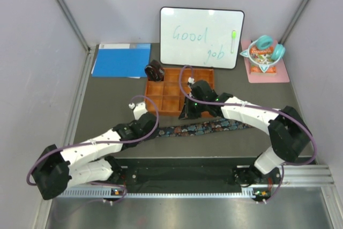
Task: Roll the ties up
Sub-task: Roll the tie at the center of the board.
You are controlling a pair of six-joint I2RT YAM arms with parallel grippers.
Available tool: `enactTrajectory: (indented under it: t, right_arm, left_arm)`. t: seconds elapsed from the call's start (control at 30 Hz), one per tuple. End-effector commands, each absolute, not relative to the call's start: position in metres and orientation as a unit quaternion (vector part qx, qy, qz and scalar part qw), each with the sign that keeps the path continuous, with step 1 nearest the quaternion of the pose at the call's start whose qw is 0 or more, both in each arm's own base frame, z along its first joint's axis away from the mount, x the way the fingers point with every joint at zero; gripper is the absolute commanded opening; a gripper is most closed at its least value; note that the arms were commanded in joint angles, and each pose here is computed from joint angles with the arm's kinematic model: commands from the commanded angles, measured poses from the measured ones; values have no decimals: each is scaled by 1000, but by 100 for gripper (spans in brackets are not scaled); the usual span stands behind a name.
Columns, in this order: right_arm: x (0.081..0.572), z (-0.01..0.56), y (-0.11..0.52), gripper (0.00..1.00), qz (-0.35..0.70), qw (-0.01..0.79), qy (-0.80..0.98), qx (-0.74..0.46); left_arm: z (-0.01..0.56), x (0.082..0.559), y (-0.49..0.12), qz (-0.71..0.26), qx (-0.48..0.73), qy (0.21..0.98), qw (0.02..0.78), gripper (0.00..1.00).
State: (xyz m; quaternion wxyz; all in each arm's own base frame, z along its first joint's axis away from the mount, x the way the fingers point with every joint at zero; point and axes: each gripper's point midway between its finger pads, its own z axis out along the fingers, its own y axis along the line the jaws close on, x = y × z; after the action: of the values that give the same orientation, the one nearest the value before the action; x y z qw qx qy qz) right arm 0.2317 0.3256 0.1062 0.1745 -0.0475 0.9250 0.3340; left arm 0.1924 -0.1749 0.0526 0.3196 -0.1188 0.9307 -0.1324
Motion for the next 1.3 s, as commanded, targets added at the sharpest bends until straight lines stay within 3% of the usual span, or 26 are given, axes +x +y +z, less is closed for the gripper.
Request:
enactTrajectory:
  t: [0.0, 0.27, 0.43, 0.7, 0.83, 1.0, 1.13, 1.27]
  right_arm:
    - [230, 116, 324, 0, 342, 189, 919, -56]
    - [229, 115, 325, 0, 345, 187, 918, -56]
    - [227, 113, 323, 0, 341, 186, 920, -57]
    - [228, 117, 324, 0, 344, 189, 918, -63]
    - [231, 121, 329, 0, 346, 188, 916, -73]
    - [235, 129, 339, 0, 336, 189, 917, -98]
    - [236, 140, 360, 0, 317, 196, 918, -138]
    - [243, 156, 396, 0, 321, 206, 907, -177]
  left_arm:
    - [65, 208, -178, -137, -131, 916, 354, 0]
    - [56, 212, -178, -116, -116, 921, 352, 0]
    - [45, 209, -179, -116, -110, 925, 346, 7]
    - [72, 211, -179, -121, -108, 919, 360, 46]
    - [91, 212, -170, -110, -112, 915, 372, 54]
    - [125, 211, -159, -112, -126, 903, 395, 54]
    - [131, 201, -145, -110, -148, 902, 390, 42]
    - [108, 177, -137, -129, -182, 910, 350, 23]
